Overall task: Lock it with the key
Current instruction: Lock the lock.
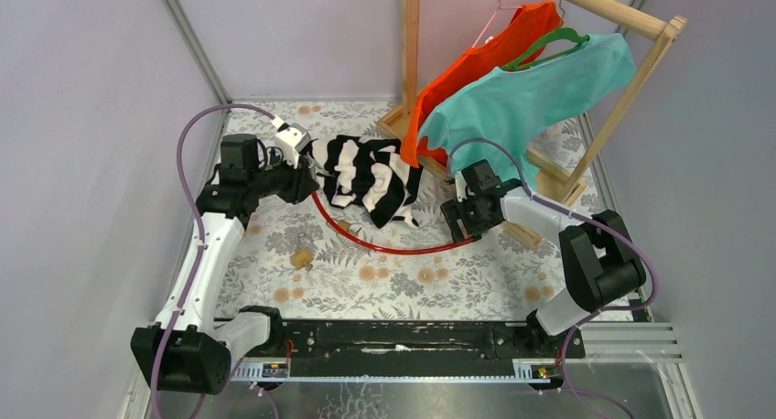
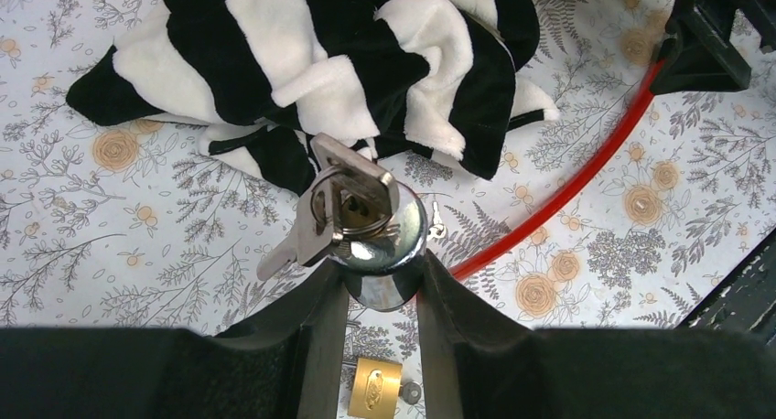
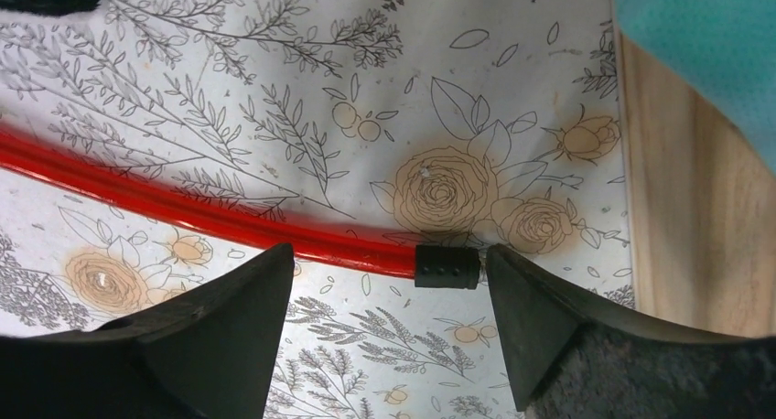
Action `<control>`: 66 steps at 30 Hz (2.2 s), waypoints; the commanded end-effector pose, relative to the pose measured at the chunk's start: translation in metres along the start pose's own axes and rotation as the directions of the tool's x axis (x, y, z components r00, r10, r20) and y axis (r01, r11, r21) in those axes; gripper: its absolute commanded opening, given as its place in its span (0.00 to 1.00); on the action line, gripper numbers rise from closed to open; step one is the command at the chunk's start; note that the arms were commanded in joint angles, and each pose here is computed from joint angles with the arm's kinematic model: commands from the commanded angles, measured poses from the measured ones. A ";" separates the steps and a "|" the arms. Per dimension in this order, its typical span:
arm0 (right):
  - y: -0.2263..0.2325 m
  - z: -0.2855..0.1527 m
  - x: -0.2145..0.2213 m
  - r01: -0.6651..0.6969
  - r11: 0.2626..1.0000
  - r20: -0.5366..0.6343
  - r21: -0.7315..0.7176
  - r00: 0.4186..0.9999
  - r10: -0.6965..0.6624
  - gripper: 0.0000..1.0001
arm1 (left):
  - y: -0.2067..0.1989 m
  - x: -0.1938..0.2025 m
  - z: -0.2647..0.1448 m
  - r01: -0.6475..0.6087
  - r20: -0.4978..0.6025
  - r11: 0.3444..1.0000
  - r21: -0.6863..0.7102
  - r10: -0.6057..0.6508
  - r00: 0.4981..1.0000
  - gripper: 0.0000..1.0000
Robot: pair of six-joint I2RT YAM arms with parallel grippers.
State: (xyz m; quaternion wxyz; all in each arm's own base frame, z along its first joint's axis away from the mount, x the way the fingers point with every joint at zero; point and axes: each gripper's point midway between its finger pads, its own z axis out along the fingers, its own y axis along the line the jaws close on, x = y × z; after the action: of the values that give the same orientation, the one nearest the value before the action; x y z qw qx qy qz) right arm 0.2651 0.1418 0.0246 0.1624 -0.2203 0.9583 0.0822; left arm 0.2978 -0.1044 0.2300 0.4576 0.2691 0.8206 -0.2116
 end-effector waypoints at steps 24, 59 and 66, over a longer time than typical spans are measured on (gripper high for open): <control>-0.010 -0.018 0.030 0.460 0.888 0.070 -0.001 0.886 -0.458 0.77 | -0.049 -0.009 0.005 -0.121 -0.057 0.967 0.222 0.137 0.989 0.00; 0.039 0.002 -0.023 -0.011 0.983 0.047 -0.181 0.999 0.020 0.77 | -0.053 0.028 -0.086 -0.127 -0.309 0.991 0.041 0.133 0.942 0.00; 0.044 0.013 -0.021 0.004 0.993 0.028 -0.120 1.000 -0.001 0.74 | -0.057 0.023 -0.077 -0.118 -0.274 0.990 0.074 0.134 0.952 0.00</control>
State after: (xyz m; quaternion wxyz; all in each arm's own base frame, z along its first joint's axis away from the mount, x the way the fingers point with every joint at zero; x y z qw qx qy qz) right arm 0.2593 0.1855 0.0240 0.1460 -0.2352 0.9470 0.1630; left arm 0.1966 -0.0862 0.2470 0.3212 0.3484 0.8681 -0.1477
